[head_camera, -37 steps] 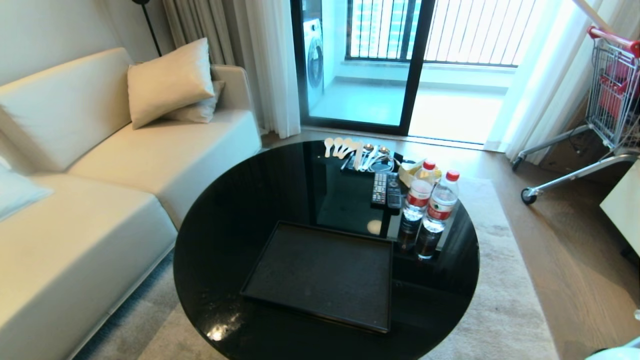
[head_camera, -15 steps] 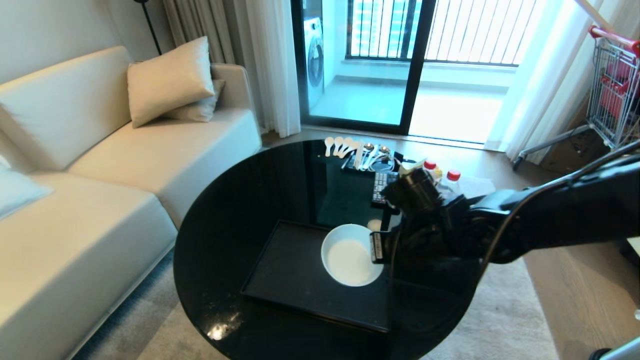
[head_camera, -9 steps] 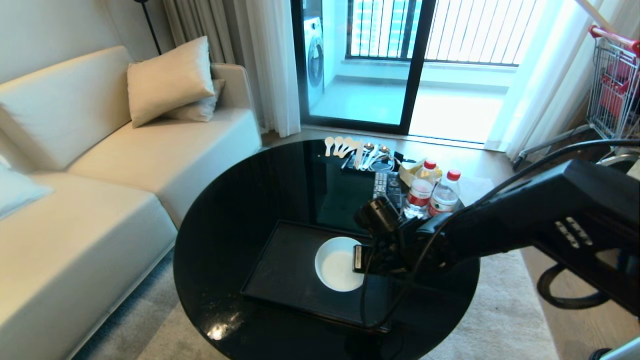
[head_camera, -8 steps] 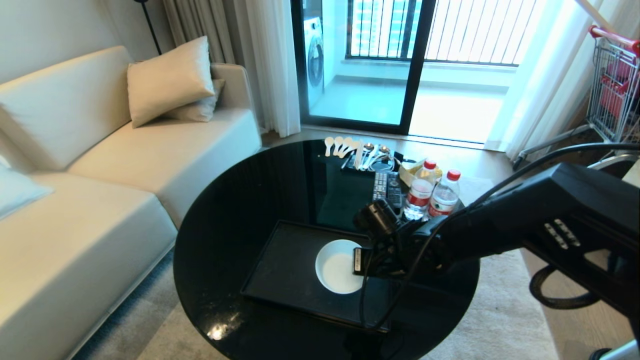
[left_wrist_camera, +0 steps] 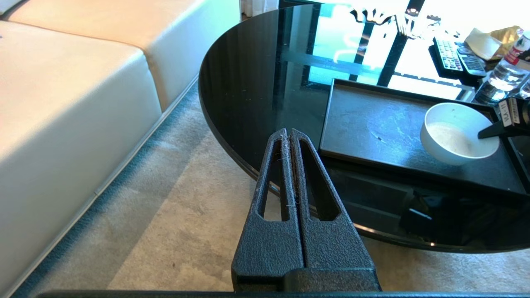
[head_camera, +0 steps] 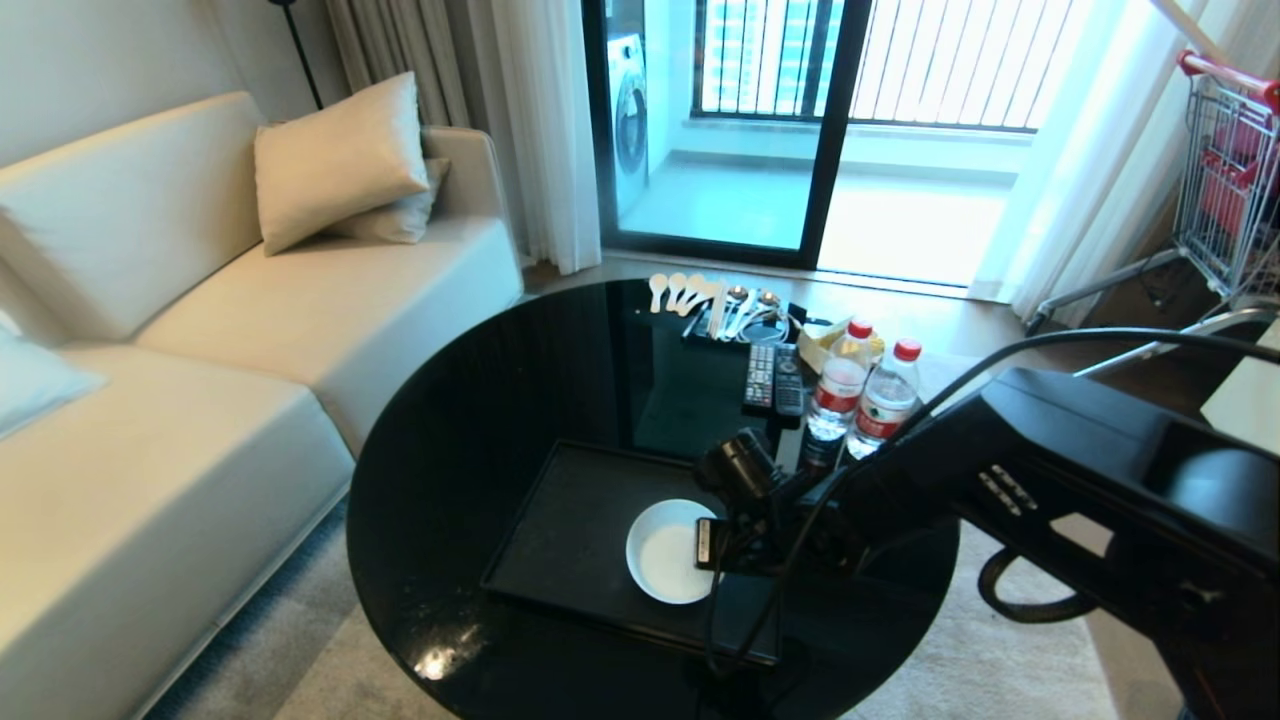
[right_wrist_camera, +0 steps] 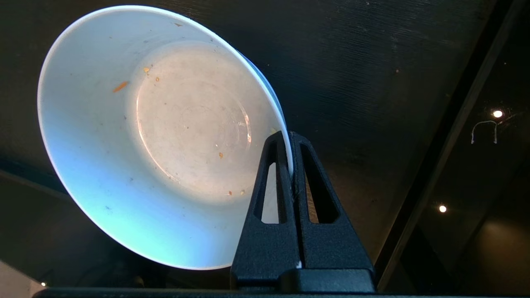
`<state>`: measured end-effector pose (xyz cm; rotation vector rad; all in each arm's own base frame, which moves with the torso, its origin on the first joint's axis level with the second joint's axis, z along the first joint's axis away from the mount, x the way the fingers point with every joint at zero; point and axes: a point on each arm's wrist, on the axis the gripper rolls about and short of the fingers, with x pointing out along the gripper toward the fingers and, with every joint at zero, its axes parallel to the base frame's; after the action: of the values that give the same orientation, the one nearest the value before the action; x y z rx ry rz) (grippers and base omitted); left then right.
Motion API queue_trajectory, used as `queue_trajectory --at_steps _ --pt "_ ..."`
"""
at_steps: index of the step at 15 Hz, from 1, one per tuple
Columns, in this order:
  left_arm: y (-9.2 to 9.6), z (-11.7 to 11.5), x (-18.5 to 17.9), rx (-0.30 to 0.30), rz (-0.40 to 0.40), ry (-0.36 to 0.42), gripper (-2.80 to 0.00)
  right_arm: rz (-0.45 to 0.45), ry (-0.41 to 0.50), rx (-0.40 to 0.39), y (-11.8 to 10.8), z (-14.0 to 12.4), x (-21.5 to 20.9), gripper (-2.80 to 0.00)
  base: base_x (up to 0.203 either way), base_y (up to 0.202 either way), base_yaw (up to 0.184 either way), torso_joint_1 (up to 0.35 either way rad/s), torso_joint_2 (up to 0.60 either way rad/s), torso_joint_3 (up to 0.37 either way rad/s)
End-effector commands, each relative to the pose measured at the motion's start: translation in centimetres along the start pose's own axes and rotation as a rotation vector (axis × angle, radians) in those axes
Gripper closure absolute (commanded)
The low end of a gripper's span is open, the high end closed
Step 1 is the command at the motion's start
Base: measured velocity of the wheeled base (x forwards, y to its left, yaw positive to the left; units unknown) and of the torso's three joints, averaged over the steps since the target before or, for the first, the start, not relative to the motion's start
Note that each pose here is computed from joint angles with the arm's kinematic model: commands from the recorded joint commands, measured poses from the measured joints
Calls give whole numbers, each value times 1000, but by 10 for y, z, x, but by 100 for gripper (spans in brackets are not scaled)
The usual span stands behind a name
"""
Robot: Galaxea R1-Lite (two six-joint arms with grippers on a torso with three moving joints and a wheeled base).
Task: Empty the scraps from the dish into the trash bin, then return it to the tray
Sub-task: Put the bowl back to the table
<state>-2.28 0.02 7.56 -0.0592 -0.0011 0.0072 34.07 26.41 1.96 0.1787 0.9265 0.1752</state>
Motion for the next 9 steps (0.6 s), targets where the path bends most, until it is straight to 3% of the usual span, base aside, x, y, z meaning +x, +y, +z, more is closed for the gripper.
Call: queue_trajectory --at_steps 1,5,6,7,9 --pt "0 0 0 -1 0 -1 0 -17 1 17 -7 3 8 0 0 0 0 0 0 0" --pt "0 0 0 -1 0 -1 0 -33 -3 43 -18 10 10 0 0 0 0 0 0 0" --pt "0 0 0 -1 0 -1 0 -35 -2 46 -19 10 10 -236 0 0 0 0 0 0" --pt "0 0 0 -1 0 -1 0 -36 -4 50 -20 11 10 -280 0 0 0 0 0 0" --pt "0 0 0 -1 0 -1 0 -38 -3 51 -21 11 11 -280 0 0 0 0 0 0"
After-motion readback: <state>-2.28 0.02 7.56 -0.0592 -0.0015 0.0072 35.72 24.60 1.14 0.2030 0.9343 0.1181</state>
